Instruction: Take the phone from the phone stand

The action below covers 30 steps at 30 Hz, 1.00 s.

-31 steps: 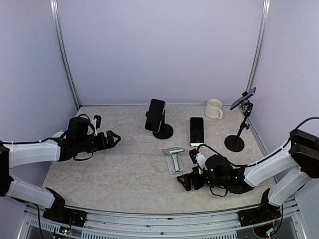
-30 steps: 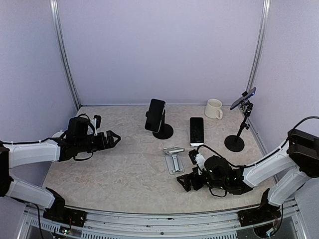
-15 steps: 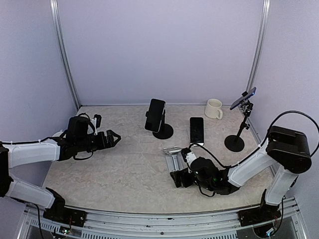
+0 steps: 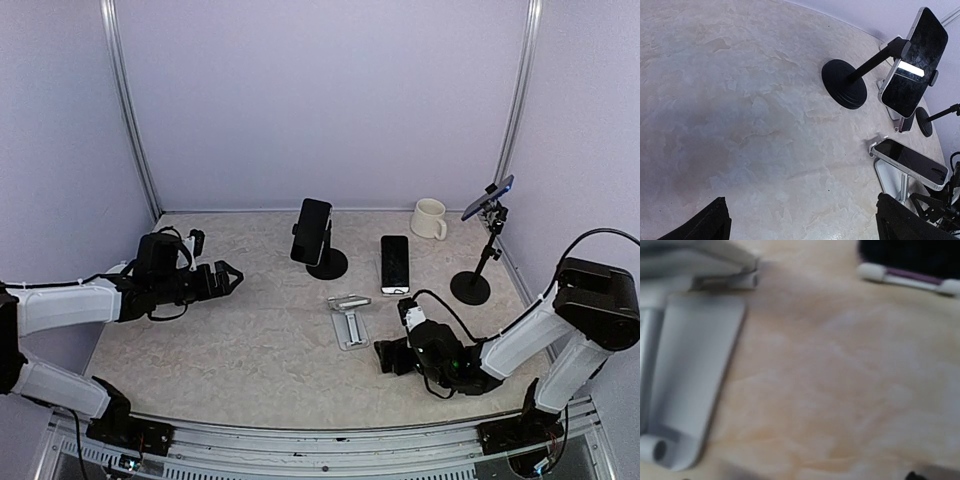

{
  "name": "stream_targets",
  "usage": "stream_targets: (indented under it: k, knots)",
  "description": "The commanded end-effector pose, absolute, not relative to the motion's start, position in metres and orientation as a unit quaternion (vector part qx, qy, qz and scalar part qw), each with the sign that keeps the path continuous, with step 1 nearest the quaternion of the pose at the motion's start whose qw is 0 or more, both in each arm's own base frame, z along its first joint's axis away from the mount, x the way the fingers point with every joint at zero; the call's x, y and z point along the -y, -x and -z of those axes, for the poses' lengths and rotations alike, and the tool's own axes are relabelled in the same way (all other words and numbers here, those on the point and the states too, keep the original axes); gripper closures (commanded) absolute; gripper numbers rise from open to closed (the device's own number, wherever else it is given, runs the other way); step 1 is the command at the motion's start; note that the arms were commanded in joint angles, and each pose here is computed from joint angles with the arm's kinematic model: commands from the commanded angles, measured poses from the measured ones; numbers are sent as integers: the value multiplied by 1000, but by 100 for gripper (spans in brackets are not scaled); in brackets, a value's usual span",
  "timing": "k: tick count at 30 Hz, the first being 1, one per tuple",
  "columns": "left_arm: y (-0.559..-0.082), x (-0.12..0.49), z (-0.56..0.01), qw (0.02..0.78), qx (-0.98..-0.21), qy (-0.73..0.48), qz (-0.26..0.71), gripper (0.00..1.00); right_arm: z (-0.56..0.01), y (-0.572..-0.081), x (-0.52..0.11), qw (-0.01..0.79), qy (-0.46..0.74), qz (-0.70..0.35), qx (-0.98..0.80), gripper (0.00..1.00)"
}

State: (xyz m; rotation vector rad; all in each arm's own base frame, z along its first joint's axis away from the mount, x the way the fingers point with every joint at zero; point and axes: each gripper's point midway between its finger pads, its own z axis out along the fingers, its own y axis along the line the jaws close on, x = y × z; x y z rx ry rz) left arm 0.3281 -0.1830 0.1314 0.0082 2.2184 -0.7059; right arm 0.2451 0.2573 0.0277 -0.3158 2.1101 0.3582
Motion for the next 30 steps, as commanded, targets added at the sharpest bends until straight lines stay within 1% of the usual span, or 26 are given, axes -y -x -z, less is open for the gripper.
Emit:
stream_targets:
  k: [1,8,15,22,30]
  knots:
    - [-335,191,-147,412,-865,-16,285,1,-47,-245,-256,494,153,-170,-839,9]
    - [-335,191,-147,413,-864,-18,287,1,-64,-231,-306,498,243,-222,-802,2]
    - [-334,190,-148,413,-865,-17,284,1,-59,-236,-346,497,249,-229,-799,1]
    - [-334,189,-148,414,-865,-17,282,1,-43,-253,-332,506,199,-178,-820,1]
    - [-336,190,-149,416,-864,-19,283,1,-30,-260,-289,514,169,-132,-831,10]
